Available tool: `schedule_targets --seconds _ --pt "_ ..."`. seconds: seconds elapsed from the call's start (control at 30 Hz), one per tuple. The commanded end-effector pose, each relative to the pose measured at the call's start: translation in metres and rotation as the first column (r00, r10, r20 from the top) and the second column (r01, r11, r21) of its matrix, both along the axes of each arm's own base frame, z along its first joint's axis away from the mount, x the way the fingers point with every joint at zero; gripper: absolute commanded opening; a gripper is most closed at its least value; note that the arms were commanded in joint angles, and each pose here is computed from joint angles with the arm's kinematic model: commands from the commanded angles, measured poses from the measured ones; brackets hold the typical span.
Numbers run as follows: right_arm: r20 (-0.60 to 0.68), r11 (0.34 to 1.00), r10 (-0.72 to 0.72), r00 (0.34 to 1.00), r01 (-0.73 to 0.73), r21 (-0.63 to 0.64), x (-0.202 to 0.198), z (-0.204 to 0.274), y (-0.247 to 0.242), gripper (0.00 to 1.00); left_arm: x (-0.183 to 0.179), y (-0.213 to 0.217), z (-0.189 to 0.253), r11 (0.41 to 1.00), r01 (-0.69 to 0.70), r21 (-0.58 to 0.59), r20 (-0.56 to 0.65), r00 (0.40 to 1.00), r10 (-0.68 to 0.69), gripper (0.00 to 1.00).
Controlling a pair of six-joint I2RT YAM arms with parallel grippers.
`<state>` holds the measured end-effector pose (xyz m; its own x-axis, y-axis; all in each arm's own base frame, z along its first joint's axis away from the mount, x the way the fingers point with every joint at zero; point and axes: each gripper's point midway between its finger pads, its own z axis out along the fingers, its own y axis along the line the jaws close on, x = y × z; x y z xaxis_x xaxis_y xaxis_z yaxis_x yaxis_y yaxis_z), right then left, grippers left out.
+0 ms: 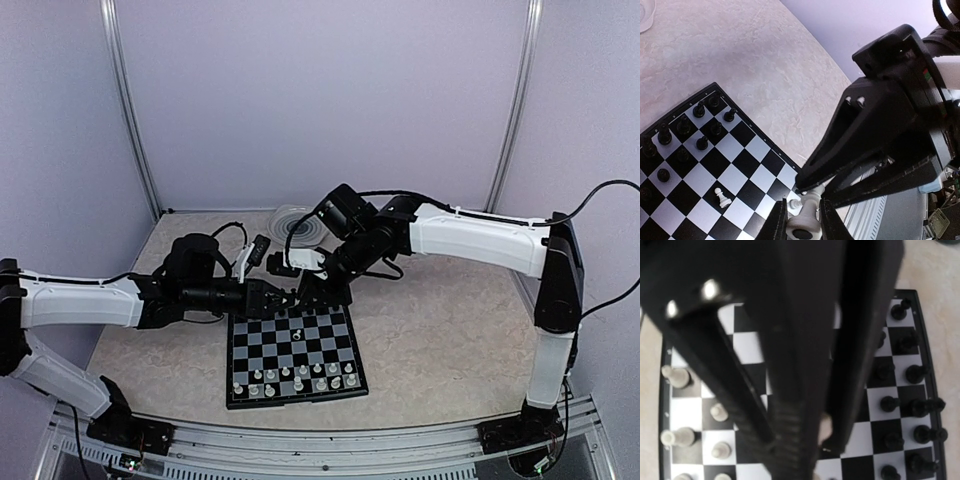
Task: Set up the chess pieces on the board
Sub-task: Pass from the right arm to the left, then pass from the left arm to the right
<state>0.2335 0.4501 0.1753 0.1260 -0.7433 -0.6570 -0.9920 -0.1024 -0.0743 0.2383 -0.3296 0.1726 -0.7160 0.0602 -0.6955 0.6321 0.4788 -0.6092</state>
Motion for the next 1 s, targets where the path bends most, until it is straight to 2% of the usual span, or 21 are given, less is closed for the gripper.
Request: schedule_targets --seconds 0.0,0.1,0.17,0.3,0.43,0.63,0.97 --pt "0.023 0.992 -0.03 0.999 0.027 0.121 0.007 0.043 -0.007 0.33 0.002 -0.01 0.033 0.995 0.038 -0.09 0.075 0.997 -0.031 0.19" --pt "-0.049 0.957 -0.101 0.994 0.11 0.268 0.028 0.08 -0.021 0.46 0.002 -0.01 0.053 0.985 0.024 -0.171 0.128 0.992 -0.002 0.17" --pt "-0.164 0.916 -0.108 0.981 0.162 0.367 0.038 0.099 -0.035 0.5 0.001 -0.009 0.071 0.973 -0.002 -0.229 0.185 0.982 0.045 0.17" --pt "-0.448 0.872 0.026 0.894 0.198 0.447 0.039 0.107 -0.052 0.5 0.001 -0.009 0.098 0.947 -0.04 -0.318 0.267 0.955 0.13 0.18" --pt "-0.6 0.864 0.125 0.79 0.21 0.457 0.032 0.103 -0.049 0.5 0.003 -0.012 0.107 0.933 -0.056 -0.356 0.297 0.94 0.17 0.18" --pt "-0.709 0.858 0.212 0.673 0.218 0.464 0.025 0.103 -0.048 0.5 0.011 -0.02 0.111 0.922 -0.087 -0.377 0.308 0.927 0.214 0.18" --pt "-0.715 0.855 0.246 0.655 0.201 0.479 0.019 0.104 -0.051 0.47 0.014 -0.037 0.107 0.923 -0.067 -0.378 0.302 0.934 0.192 0.18"
